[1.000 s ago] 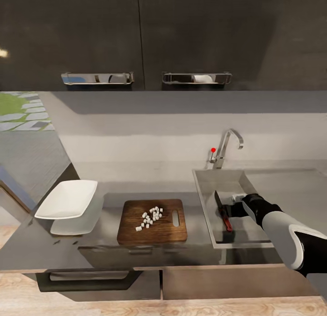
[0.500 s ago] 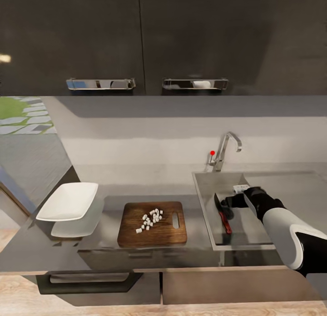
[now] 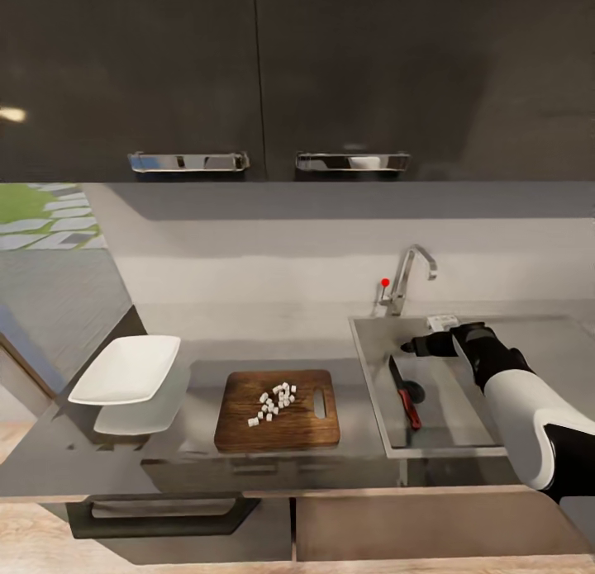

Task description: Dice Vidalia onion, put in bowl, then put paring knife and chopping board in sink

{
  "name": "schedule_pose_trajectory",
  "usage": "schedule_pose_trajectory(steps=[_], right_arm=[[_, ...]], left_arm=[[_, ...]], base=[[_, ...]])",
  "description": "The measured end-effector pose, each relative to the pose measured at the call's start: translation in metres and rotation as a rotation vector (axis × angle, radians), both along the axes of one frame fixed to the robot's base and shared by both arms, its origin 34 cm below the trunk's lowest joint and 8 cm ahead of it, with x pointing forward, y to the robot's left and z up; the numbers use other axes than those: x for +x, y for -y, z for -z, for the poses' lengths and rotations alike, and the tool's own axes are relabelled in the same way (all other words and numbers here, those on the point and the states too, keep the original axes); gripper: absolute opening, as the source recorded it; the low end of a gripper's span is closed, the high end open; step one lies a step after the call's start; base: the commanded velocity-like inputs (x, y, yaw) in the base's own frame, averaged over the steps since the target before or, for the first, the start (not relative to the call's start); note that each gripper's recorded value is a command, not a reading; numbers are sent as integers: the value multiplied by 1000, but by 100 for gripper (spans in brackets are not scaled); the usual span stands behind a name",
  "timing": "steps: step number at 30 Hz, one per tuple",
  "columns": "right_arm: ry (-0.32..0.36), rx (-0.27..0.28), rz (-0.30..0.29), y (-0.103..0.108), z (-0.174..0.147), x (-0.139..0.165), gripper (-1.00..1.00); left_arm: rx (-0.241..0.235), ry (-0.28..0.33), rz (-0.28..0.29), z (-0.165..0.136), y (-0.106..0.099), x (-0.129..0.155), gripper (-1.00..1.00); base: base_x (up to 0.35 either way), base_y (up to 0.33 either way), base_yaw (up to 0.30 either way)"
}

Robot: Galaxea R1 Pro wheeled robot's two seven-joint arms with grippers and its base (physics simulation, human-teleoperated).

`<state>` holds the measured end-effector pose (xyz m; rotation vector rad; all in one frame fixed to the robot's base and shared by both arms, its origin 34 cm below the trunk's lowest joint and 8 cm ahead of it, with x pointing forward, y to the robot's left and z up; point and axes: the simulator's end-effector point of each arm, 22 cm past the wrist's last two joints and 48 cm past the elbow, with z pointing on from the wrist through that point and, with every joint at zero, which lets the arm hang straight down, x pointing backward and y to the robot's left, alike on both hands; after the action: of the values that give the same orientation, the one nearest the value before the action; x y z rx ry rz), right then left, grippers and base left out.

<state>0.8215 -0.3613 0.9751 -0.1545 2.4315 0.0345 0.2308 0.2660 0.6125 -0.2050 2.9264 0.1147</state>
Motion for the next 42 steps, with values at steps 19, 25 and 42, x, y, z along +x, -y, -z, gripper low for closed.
schedule_pose_trajectory(steps=[19,25,42], right_arm=[[27,-2,11,6,-24,0,100],[36,-2,11,6,-31,0,100],[62,-3,10,5,-50,-1,100]], left_arm=[[-1,29,0,-4,1,11,100],[-2,38,1,-5,2,15,100],[-5,65,3,-9,4,25,100]], base=[[-193,159,0],[-144,263,0],[-43,272,0]])
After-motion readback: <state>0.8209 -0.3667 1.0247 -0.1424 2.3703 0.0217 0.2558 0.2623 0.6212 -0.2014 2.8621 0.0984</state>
